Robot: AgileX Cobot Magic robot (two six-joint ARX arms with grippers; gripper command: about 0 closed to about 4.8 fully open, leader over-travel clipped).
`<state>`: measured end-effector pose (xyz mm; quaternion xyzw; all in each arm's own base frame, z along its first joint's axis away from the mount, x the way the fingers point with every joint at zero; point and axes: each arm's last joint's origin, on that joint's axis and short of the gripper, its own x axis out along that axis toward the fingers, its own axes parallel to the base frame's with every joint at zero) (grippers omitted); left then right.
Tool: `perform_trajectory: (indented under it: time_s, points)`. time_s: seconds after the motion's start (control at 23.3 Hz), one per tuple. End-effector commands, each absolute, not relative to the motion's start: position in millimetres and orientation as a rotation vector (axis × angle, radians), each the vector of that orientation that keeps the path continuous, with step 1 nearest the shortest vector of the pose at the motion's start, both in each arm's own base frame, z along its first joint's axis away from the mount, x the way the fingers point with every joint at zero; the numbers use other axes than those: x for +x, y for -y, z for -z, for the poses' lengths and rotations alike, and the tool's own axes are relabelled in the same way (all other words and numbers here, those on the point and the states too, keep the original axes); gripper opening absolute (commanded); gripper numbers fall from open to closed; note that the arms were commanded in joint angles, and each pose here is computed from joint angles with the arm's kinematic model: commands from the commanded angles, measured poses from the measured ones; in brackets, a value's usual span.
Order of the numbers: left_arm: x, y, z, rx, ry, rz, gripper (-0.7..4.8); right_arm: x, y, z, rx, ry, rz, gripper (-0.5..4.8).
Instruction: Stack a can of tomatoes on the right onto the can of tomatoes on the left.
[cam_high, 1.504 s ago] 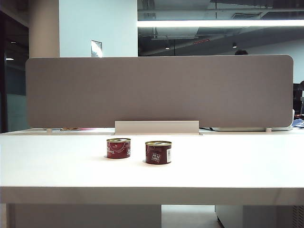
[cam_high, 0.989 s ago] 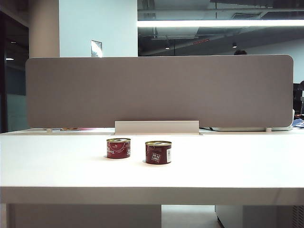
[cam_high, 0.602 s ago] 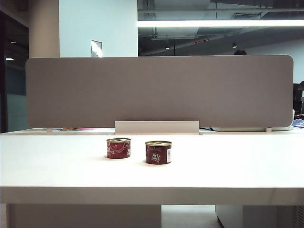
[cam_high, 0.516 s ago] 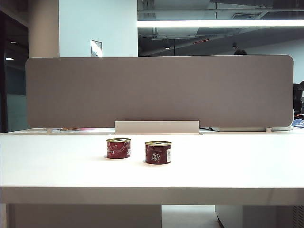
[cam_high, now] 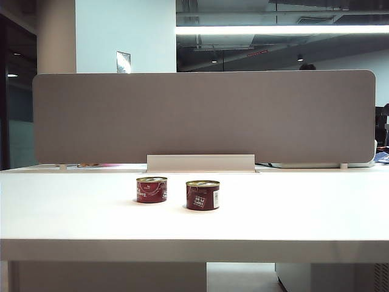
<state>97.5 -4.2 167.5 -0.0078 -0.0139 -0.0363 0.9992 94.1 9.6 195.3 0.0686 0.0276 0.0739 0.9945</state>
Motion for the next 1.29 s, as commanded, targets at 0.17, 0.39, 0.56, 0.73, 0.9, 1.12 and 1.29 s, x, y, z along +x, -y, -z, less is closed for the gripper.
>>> perform_trajectory:
  time_s: [0.17,0.39,0.56,0.73,0.9,1.12,1.29]
  points:
    - [96.9,7.0,-170.0,-0.012,0.045,0.172,-0.06,113.5,-15.2,-227.3,0.131,-0.142,-0.188,-0.06]
    - [96.8,7.7,-169.7,-0.012,0.042,0.198,-0.06,139.0,-22.0,-242.5,0.117,-0.222,-0.24,-0.06]
    - [96.4,9.3,-169.6,-0.011,0.041,0.251,-0.06,163.6,-30.1,-253.1,0.071,-0.293,-0.318,-0.06]
    - [95.7,11.6,-169.5,-0.009,0.04,0.337,-0.06,198.1,-42.4,-258.7,0.045,-0.381,-0.379,-0.06]
    - [95.1,13.3,-169.5,-0.008,0.039,0.399,-0.06,231.2,-57.7,-255.5,0.046,-0.471,-0.449,-0.06]
    - [95.0,13.7,-166.5,-0.013,0.007,0.412,-0.06,269.0,-91.7,-243.3,-0.041,-0.553,-0.561,-0.05]
    - [95.0,13.7,-163.9,-0.018,-0.02,0.412,-0.06,285.3,-111.0,-235.8,-0.06,-0.592,-0.604,-0.05]
